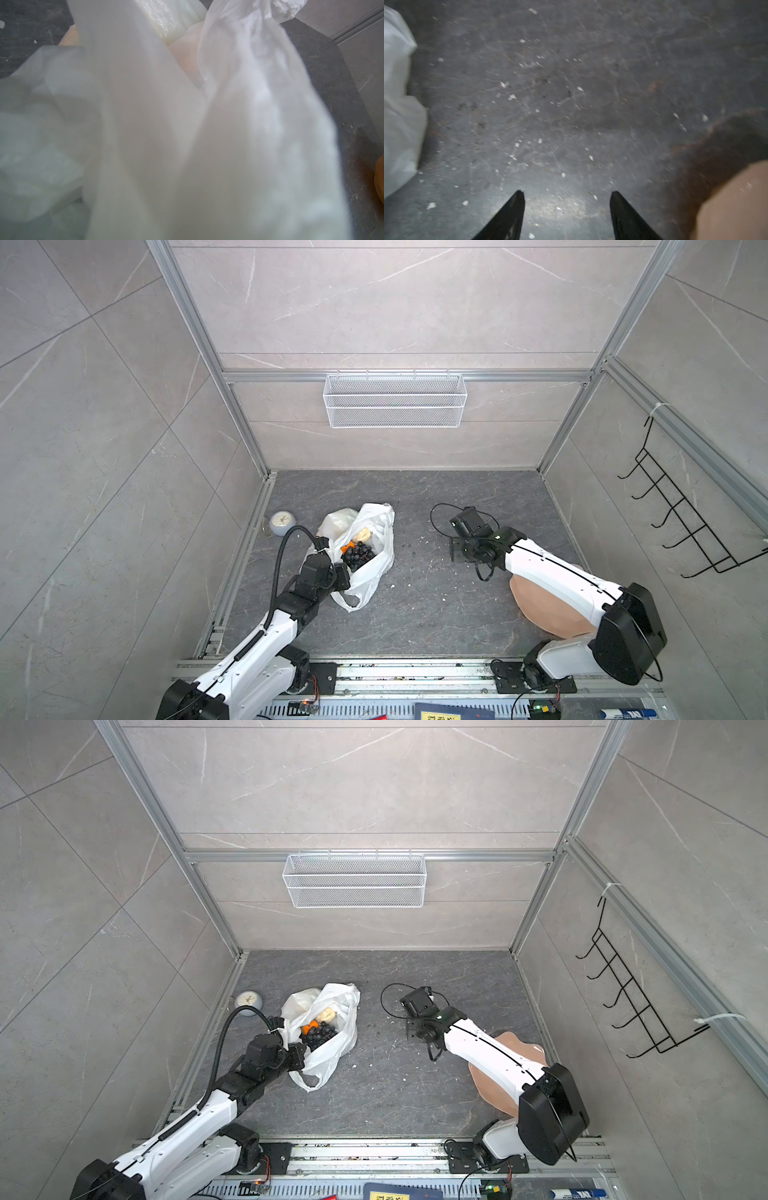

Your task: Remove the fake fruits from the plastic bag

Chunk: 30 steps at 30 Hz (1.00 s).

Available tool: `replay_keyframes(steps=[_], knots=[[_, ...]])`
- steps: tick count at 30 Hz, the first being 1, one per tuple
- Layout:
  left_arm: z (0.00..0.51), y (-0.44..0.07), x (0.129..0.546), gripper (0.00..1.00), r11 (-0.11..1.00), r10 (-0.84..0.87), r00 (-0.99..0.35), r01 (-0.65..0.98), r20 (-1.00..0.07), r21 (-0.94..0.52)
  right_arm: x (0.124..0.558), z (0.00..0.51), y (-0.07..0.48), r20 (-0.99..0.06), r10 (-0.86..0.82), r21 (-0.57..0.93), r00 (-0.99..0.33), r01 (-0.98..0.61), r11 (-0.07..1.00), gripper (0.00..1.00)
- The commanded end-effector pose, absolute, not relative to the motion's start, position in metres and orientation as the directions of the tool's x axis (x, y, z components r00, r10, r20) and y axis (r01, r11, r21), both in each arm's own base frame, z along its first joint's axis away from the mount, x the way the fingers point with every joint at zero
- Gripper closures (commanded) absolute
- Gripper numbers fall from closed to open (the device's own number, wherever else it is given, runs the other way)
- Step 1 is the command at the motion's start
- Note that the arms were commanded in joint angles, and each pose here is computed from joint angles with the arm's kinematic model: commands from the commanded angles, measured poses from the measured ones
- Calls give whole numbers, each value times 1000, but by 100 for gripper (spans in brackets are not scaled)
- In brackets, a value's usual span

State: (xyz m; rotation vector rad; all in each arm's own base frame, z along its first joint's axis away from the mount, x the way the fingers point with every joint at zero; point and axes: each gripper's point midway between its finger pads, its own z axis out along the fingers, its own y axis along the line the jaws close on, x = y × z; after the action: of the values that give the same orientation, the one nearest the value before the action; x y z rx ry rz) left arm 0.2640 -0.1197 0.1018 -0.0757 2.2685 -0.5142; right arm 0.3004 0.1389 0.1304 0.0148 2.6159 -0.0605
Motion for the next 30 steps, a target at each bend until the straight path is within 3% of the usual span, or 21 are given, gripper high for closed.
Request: replay_keyframes(steps=[1,14,21,30], knots=[[113,-127,264,100,903,-185,-642,188,-744,-387,258,118,85,-410,44,-224,-911,147,964,34],[113,-133,261,100,886,-187,-646,215,-740,-412,224,94,21,-321,221,-359,-921,334,871,35],[116,-131,260,100,886,-192,-634,215,-749,-410,228,73,12,-254,258,-370,-932,340,864,44],[118,-130,259,100,886,-196,-626,217,-754,-410,234,64,8,-215,265,-385,-940,330,862,69]])
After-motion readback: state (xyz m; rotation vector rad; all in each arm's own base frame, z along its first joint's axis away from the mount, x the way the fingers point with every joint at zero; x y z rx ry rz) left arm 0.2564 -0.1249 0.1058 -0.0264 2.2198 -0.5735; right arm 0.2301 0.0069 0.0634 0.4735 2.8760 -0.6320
